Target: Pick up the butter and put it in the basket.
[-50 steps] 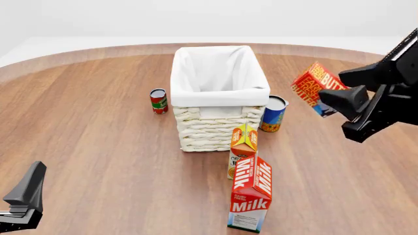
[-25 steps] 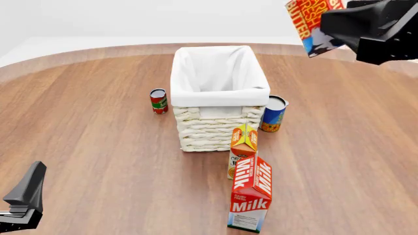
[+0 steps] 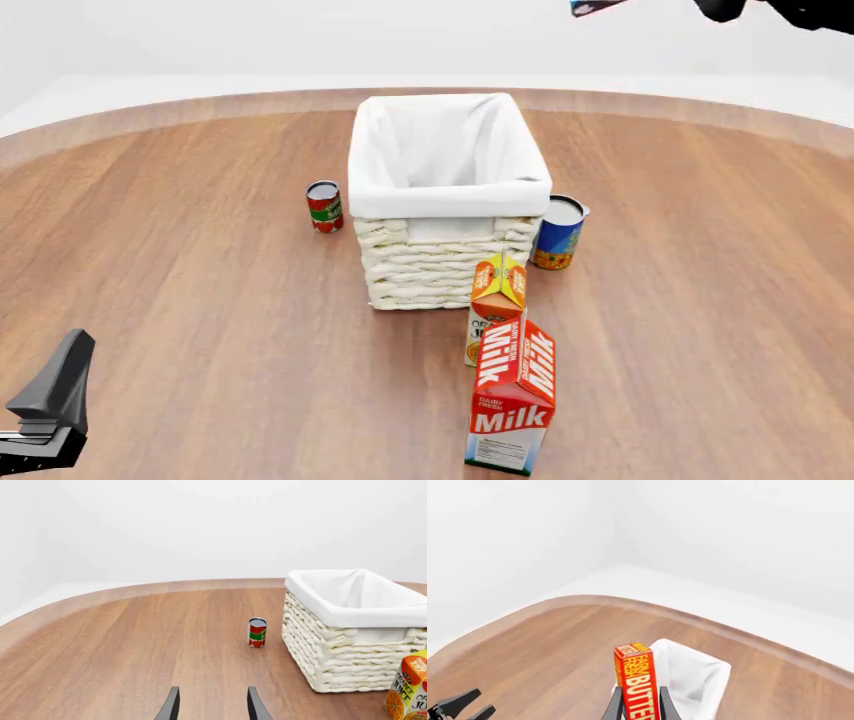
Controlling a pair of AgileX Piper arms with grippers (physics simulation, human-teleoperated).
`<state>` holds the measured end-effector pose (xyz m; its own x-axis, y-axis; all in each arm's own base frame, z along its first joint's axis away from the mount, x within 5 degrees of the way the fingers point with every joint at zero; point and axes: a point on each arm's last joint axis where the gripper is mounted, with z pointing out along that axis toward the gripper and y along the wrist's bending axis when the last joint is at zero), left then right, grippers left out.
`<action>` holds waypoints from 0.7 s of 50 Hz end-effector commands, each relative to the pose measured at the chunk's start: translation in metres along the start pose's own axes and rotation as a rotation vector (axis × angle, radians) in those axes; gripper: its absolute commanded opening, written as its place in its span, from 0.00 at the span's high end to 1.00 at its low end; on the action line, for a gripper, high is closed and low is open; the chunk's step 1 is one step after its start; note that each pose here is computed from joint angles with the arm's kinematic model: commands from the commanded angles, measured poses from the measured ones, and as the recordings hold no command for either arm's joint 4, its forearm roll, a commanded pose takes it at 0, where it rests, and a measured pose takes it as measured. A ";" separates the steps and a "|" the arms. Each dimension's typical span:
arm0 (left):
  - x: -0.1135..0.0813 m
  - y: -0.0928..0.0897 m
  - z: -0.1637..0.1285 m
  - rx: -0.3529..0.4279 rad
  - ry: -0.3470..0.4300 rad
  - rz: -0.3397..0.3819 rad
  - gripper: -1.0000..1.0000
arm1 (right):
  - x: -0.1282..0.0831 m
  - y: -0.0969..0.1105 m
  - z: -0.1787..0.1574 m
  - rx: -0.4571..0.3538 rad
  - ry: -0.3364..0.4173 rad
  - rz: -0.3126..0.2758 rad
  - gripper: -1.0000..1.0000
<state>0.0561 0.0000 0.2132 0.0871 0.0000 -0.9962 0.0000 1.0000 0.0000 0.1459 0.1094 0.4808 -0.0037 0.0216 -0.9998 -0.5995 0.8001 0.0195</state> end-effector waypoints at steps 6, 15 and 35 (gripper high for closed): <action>0.000 0.000 0.000 0.000 0.000 0.000 0.00 | -0.021 0.010 0.035 -0.047 -0.036 0.039 1.00; 0.000 0.000 0.000 0.000 0.000 0.000 0.00 | -0.021 0.011 0.080 -0.038 0.060 0.037 1.00; 0.000 0.000 0.000 0.000 0.000 0.000 0.00 | -0.016 0.002 0.137 0.000 0.283 -0.006 1.00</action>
<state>0.0561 0.0000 0.2132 0.0871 0.0000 -0.9962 0.0000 1.0000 0.0000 0.2386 0.1851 0.4958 -0.1765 -0.1155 -0.9775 -0.6092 0.7928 0.0163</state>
